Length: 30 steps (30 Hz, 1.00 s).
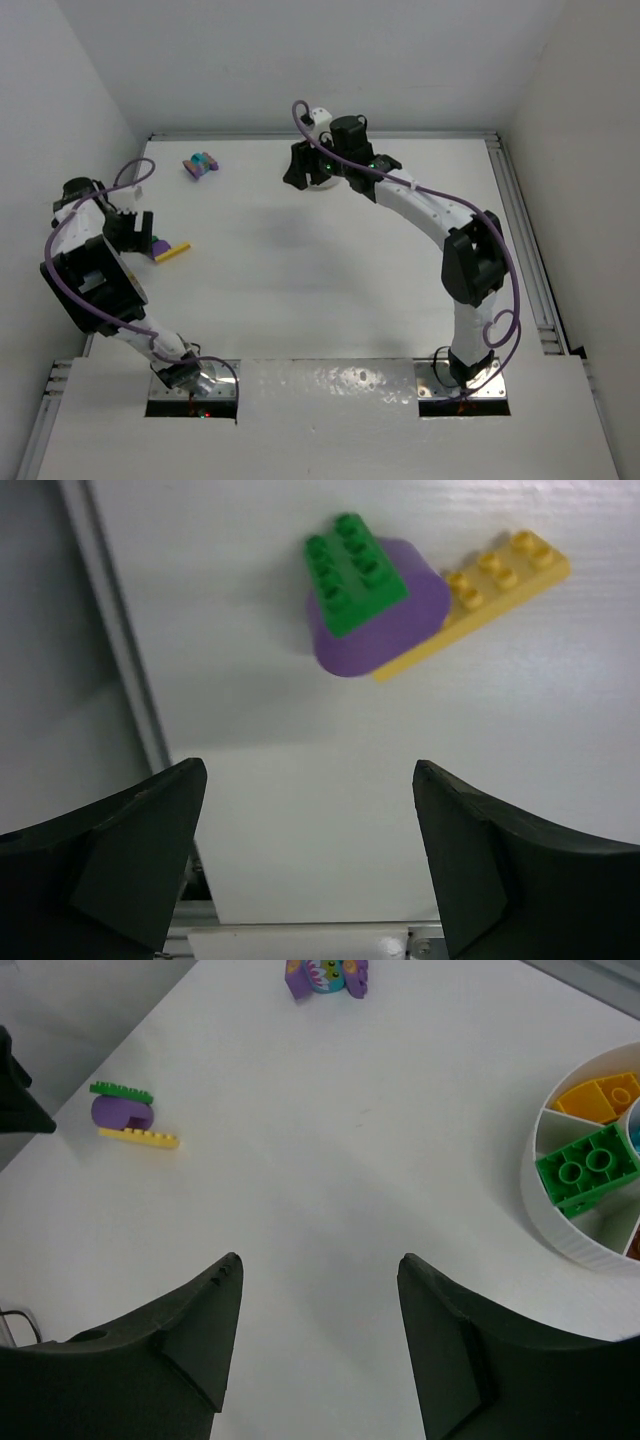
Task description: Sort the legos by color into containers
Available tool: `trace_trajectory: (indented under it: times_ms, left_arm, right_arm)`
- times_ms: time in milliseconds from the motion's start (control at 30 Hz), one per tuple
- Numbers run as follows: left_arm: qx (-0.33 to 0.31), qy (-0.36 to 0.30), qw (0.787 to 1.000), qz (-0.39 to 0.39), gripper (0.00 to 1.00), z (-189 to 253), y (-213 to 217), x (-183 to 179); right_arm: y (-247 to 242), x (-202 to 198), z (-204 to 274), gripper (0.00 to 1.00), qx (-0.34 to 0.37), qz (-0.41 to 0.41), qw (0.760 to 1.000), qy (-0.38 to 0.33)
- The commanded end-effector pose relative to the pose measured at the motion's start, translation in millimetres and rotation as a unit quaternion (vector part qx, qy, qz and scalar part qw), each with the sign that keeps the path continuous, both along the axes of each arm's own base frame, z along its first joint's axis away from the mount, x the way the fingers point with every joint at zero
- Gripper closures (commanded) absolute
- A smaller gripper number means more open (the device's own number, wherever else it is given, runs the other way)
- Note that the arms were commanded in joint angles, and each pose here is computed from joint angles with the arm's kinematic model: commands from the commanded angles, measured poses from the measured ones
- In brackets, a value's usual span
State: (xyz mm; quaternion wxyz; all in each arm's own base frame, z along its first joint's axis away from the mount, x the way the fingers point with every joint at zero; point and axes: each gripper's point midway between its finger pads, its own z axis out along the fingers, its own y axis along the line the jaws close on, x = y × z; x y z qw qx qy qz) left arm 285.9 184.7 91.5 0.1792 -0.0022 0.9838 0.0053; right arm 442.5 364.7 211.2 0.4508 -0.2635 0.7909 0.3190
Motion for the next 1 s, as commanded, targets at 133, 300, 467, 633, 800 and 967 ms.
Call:
trace_trajectory:
  times_ms: [133,300,467,633,800,967]
  left_arm:
    - [0.012,-0.041,0.997,-0.058,0.18,-25,-18,5]
    - [0.039,-0.067,0.996,-0.041,0.18,-36,-10,22]
    - [0.050,-0.072,0.995,-0.047,0.18,-52,-6,27]
    - [0.012,-0.069,0.996,-0.050,0.18,-59,-17,30]
    - [-0.040,-0.073,0.997,0.000,0.18,-39,-28,27]
    - [-0.042,-0.059,0.991,0.115,0.17,-33,-15,24]
  right_arm:
    - [0,-7,31,0.37,0.018,0.008,0.999,-0.028]
    - [1,-8,30,0.37,0.014,0.009,0.999,-0.027]
    - [-3,-10,26,0.37,0.007,0.002,1.000,-0.025]
    - [-7,-10,27,0.37,-0.003,-0.003,1.000,-0.030]
    - [-9,-8,28,0.37,-0.007,-0.004,0.999,-0.035]
    - [-9,-10,25,0.37,-0.009,-0.002,0.999,-0.033]
